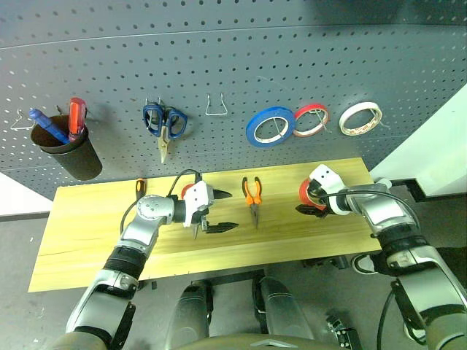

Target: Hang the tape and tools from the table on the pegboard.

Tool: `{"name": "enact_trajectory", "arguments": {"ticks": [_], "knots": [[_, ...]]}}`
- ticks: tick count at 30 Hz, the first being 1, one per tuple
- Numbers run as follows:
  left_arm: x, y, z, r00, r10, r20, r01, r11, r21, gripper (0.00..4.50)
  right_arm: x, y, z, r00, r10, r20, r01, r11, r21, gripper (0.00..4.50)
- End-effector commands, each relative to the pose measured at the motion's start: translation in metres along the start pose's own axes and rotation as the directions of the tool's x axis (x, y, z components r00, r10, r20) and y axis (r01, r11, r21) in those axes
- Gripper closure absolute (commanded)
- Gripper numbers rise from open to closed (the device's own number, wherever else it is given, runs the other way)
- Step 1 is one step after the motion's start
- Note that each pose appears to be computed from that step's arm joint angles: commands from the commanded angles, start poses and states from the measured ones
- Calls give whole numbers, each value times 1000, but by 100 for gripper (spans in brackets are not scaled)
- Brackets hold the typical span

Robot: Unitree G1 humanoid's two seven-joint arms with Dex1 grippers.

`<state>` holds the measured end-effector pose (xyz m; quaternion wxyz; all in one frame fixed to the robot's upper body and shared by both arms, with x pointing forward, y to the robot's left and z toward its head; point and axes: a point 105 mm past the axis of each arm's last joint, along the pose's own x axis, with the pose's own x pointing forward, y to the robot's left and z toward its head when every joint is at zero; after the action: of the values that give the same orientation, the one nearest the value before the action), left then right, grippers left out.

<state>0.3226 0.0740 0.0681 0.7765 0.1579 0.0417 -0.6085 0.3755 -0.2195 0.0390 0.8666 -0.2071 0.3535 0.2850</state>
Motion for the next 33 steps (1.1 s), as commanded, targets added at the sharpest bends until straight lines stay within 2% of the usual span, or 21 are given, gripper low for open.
{"name": "enact_trajectory", "arguments": {"ticks": [1,10,12,19,23,31,32,33], "knots": [[11,6,13,999,32,-22,-31,999,39,4,2,-9,6,999,-40,-2,40,999,-20,0],[17,8,14,995,54,-89,-46,994,99,4,11,-14,0,995,-60,-81,61,998,14,0],[19,10,14,992,68,-104,-56,992,112,4,13,-10,-4,994,-26,-105,31,998,52,0],[24,15,19,991,80,-111,-67,991,118,4,20,-11,-23,976,-44,-211,61,995,74,0],[22,20,19,989,99,-113,-85,988,126,0,21,-10,-28,966,-42,-256,54,998,40,92],[15,26,14,982,148,-120,-138,986,92,0,21,-8,-30,955,-22,-296,19,1000,-14,361],[15,24,14,984,130,-119,-119,988,94,0,21,-8,-30,955,-20,-295,17,1000,-14,383],[15,22,15,987,117,-114,-106,990,98,0,21,-8,-29,957,-18,-289,15,1000,-13,383]]}}
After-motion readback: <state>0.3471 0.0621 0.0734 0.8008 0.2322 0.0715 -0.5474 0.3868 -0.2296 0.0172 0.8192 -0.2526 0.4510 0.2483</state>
